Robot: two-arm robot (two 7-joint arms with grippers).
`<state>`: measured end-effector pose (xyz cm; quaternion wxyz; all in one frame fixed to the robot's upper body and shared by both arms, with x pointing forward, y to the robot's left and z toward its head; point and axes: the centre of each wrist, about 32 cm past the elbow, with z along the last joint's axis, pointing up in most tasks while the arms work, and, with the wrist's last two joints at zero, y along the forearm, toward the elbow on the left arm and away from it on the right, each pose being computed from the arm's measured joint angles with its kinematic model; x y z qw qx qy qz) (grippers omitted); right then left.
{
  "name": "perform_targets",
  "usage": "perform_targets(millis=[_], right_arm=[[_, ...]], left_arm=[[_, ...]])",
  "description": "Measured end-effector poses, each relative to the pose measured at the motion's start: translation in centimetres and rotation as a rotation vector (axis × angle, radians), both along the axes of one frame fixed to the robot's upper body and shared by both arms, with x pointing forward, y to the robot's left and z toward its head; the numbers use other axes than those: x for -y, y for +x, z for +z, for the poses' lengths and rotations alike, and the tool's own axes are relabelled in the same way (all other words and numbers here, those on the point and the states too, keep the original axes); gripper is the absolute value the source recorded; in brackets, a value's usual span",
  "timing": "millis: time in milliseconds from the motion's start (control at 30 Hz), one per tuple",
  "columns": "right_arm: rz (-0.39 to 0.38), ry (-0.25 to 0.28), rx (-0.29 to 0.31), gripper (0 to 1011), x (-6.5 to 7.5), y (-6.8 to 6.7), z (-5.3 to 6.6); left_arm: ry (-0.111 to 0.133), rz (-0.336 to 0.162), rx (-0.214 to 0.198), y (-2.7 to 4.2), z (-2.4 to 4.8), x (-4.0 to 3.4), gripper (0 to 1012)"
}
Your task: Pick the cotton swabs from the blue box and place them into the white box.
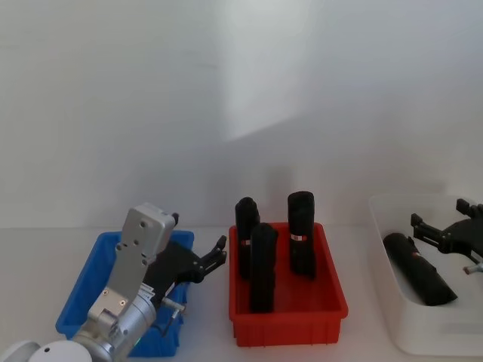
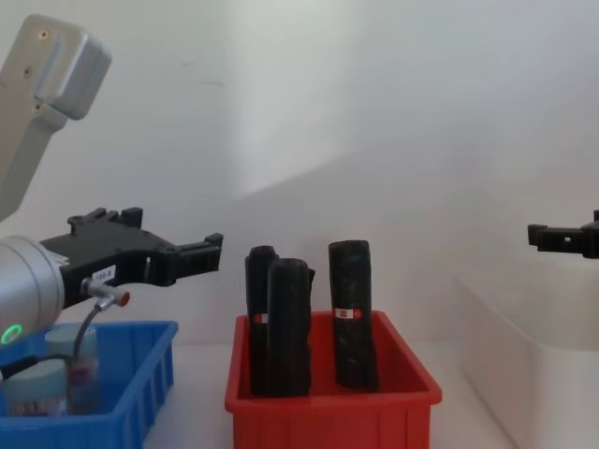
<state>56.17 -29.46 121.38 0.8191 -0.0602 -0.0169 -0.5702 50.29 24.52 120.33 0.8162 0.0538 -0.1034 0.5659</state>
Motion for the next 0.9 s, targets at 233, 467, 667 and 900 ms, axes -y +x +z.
perform_targets(millis=[233,467,667,900], right_arm=[[0.001,0.000,0.000,1002,0.0,0.0,0.0],[0.001,0.000,0.000,1002,0.0,0.0,0.0],[0.001,0.000,0.000,1002,0.0,0.0,0.0],[0.001,0.000,0.000,1002,0.0,0.0,0.0]], left_arm=[[0.012,0.050,-0.035,0.06,-0.03,-2.18,1003],[0.024,0.082,-0.073,0.08,0.00,-3.58,1003],[0.033,0.097,-0.099,0.26,-0.02,-4.33,1003],[0.048,0.108,-0.130,0.56,-0.06,-4.96,1003]])
